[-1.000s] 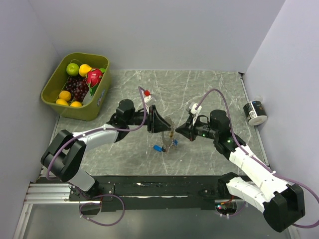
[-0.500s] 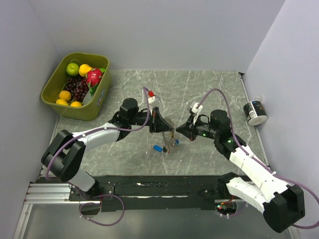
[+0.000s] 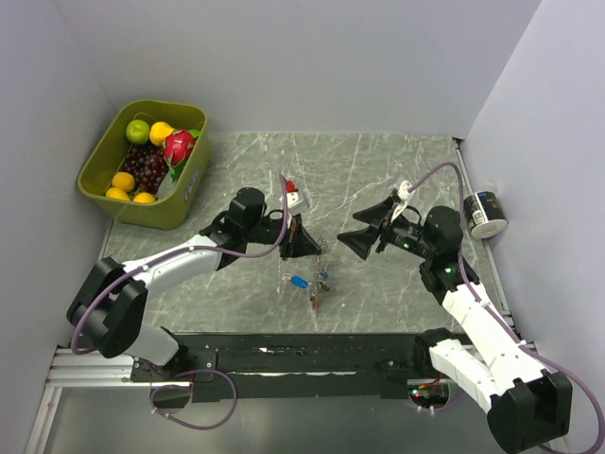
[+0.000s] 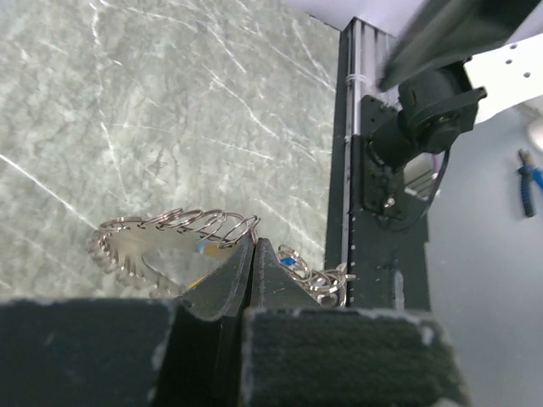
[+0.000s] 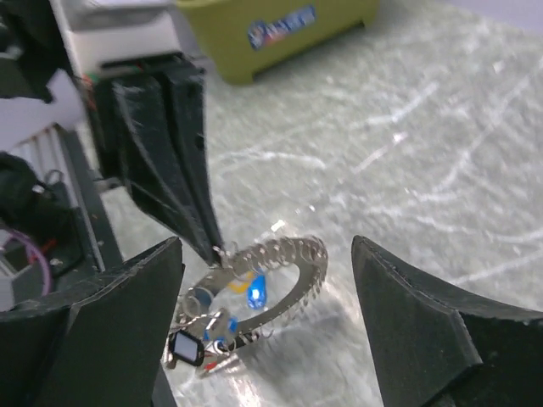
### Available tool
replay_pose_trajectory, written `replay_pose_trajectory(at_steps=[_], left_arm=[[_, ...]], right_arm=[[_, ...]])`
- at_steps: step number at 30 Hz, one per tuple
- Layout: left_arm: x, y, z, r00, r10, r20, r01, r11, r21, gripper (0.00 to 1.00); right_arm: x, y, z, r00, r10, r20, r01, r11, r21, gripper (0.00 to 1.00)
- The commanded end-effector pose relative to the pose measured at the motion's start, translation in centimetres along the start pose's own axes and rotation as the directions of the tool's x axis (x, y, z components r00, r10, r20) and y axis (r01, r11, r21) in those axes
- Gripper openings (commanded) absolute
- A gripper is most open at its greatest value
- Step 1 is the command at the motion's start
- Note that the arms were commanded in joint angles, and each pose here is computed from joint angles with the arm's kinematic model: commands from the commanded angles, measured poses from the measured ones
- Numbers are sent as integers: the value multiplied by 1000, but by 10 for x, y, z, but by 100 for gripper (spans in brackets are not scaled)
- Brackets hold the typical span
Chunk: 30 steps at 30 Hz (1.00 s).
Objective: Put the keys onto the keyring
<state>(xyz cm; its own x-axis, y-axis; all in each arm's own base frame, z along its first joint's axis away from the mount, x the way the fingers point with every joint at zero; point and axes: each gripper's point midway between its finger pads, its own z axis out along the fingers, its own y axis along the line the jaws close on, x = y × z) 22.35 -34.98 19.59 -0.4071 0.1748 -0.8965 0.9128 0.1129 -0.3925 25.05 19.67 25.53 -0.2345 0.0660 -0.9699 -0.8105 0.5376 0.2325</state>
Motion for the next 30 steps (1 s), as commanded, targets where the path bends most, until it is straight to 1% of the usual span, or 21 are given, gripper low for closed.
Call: replay_pose_trajectory(at_steps=[1,2,4,5,6,7,8,9,10,12,14,16,17,18,20,21,22,25,26,27,30], left_arm=[[-32,-6,-5,988,151,32,-150,988,-33,1],[-43,-2,-4,985,170,28,-168,984,-56,1],[-33,9,4,992,120,-36,-122,991,-54,1],[-36,12,6,993,91,-75,-95,994,-59,1],[-19,24,14,990,30,-141,-39,997,-59,1],[-12,28,17,983,-9,-182,-3,998,-65,1],[-12,31,18,970,0,-242,-15,998,-60,1],[7,43,26,954,-43,-297,23,997,-72,1],[11,45,30,946,-51,-320,29,997,-72,1],[16,55,41,942,-59,-329,35,996,-78,1],[17,56,50,944,-62,-323,41,997,-70,1],[26,63,62,940,-75,-333,53,996,-76,1],[24,66,66,941,-81,-328,59,995,-78,1],[34,73,73,934,-102,-343,76,993,-89,1],[35,78,83,931,-110,-347,86,993,-83,1],[47,83,88,920,-128,-370,102,991,-90,1],[49,82,90,916,-129,-380,107,991,-79,1],[42,78,86,921,-108,-374,86,993,-77,1],[47,81,80,917,-104,-384,67,992,-108,1],[35,76,73,926,-81,-370,38,992,-122,1],[26,74,48,924,-53,-378,-24,981,-195,1]], right_arm=[[-25,30,-6,994,-57,95,70,987,-145,88],[-23,30,-6,995,-49,86,62,987,-151,89],[-18,28,-4,997,-33,67,43,987,-153,89],[-14,27,-3,998,-20,53,28,988,-153,89],[-10,24,-2,999,-7,41,13,989,-147,89],[-8,23,-1,999,4,35,1,990,-140,89],[-3,20,0,1000,22,20,-20,992,-127,89],[0,17,0,999,32,10,-31,993,-112,89],[4,13,1,999,44,4,-43,995,-94,89],[12,4,0,998,67,-11,-67,997,-45,89],[18,-3,-1,997,81,-19,-81,997,-2,89],[25,-14,-5,995,96,-24,-94,993,69,89],[28,-18,-7,994,105,-25,-103,990,93,89],[32,-22,-10,993,116,-21,-113,986,119,90],[34,-27,-13,992,129,-10,-126,982,142,91],[37,-27,-15,990,141,-10,-138,980,141,92],[36,-27,-15,990,143,-6,-141,980,138,92],[36,-29,-16,988,151,-7,-149,979,137,92],[34,-29,-15,989,150,-4,-148,980,135,92],[34,-30,-15,988,152,2,-150,979,135,92],[31,-26,-12,989,147,9,-147,985,93,92]])
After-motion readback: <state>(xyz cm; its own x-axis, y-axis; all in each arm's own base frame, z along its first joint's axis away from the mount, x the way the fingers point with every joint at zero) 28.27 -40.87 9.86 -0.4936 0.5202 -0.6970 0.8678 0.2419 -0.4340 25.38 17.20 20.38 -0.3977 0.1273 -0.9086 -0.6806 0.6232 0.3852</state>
